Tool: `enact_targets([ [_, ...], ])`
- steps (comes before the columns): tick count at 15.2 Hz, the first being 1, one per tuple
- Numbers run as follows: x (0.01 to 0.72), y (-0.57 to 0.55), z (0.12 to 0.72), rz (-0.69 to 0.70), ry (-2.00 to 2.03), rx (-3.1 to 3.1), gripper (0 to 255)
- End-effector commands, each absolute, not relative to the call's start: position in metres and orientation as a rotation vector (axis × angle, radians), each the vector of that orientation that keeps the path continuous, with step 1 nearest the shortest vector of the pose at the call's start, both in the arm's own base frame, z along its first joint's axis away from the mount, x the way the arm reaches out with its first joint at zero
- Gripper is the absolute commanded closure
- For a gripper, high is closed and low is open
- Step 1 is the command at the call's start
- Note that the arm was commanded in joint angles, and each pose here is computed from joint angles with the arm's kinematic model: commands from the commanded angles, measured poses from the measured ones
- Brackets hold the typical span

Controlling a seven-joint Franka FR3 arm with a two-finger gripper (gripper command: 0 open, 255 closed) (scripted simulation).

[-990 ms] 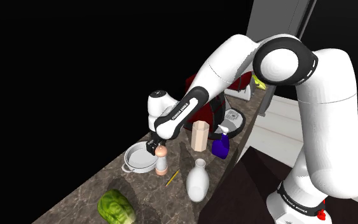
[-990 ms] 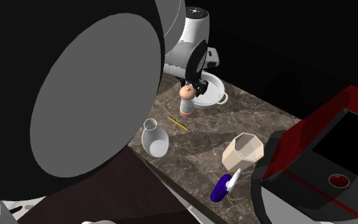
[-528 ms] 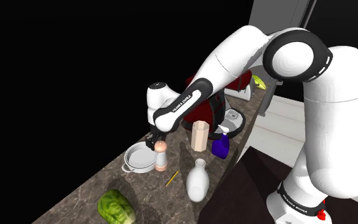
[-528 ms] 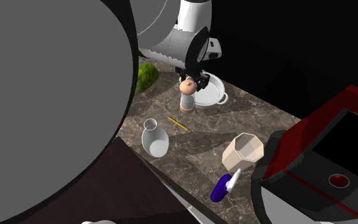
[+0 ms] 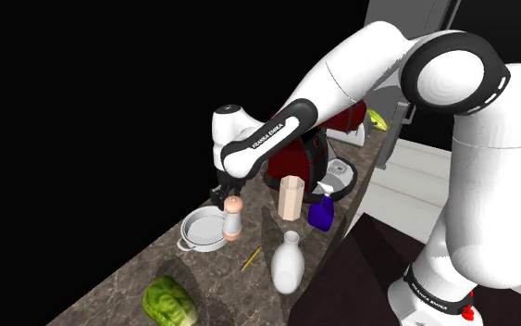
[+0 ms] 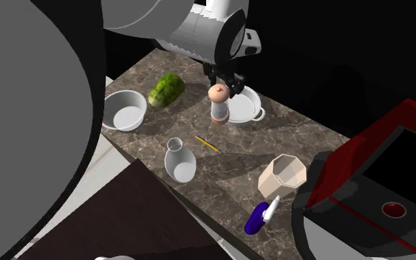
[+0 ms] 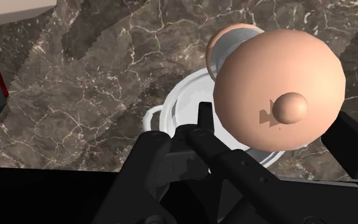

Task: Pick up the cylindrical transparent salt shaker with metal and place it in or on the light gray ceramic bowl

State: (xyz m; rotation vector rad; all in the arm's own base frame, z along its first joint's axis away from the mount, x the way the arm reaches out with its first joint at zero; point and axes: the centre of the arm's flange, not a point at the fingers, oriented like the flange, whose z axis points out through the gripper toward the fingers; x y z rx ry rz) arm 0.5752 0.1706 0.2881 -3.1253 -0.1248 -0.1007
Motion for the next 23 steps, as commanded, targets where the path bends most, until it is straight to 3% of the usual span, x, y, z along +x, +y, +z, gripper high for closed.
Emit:
enact_targets([
  [1,0.576,0.17,0.299,-0.1,-0.125,-3.125,255],
  [11,0.576,0.17,0.346,-0.1,-0.125,-3.125,255],
  [23,0.488,0.299,0.374,-0.1,-0.125,-3.125,255],
])
